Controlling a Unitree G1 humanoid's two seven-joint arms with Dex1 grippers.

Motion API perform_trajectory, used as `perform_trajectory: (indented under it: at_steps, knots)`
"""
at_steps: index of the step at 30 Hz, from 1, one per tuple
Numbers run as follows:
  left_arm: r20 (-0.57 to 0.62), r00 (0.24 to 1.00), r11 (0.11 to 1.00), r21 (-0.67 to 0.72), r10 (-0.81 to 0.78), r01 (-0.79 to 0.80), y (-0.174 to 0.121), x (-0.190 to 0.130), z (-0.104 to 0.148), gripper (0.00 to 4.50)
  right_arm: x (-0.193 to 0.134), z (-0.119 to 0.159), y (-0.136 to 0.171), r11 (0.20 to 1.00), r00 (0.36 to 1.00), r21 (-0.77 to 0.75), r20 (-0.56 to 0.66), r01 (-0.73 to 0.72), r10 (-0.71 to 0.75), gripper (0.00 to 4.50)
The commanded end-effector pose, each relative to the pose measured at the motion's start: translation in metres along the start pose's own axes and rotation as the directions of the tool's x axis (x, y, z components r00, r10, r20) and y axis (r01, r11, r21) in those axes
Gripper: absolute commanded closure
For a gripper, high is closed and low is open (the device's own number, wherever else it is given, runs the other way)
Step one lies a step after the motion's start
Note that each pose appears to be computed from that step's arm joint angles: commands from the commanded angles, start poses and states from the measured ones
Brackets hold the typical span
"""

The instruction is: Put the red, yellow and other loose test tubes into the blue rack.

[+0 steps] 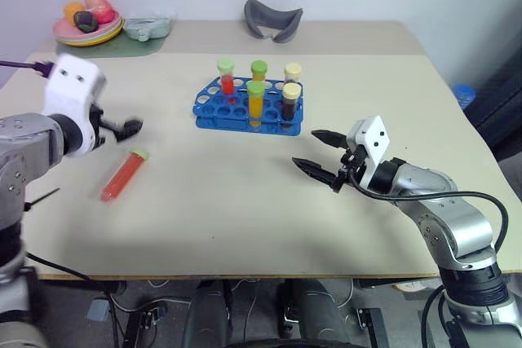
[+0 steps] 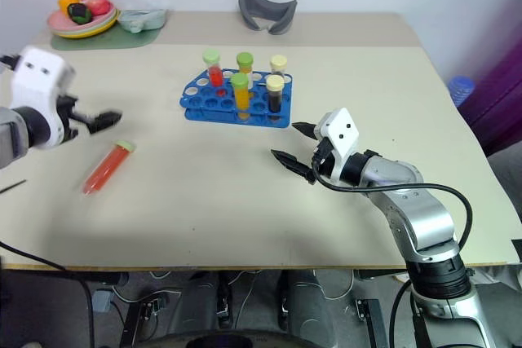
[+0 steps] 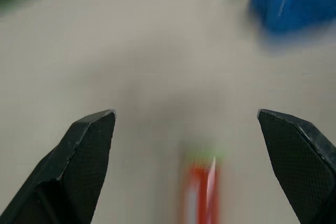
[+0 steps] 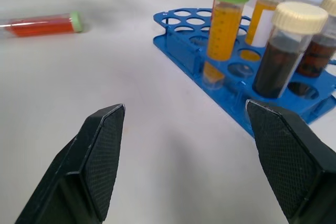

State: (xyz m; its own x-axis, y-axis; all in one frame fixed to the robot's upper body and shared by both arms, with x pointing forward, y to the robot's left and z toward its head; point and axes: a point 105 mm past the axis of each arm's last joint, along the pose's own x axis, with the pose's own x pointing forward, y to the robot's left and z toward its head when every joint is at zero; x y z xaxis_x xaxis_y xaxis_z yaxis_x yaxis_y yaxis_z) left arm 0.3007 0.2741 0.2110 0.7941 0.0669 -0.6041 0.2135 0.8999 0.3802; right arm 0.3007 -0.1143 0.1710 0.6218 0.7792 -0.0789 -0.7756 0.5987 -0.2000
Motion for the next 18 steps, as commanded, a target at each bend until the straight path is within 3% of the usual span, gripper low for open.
perform_trajectory:
  at_steps: [1,18]
  knots:
    - [-0.142,0.989,0.998,-0.048,-0.050,0.043,0.003,0.007,-0.022,0.08,0.000,0.010,0.001,0.999,0.999,-0.033,0.041,-0.011,0.013,0.73]
    - [-0.351,0.923,0.984,-0.137,-0.156,0.114,-0.006,0.028,-0.065,0.08,-0.002,0.005,0.013,1.000,0.999,-0.010,0.049,-0.016,0.017,0.73]
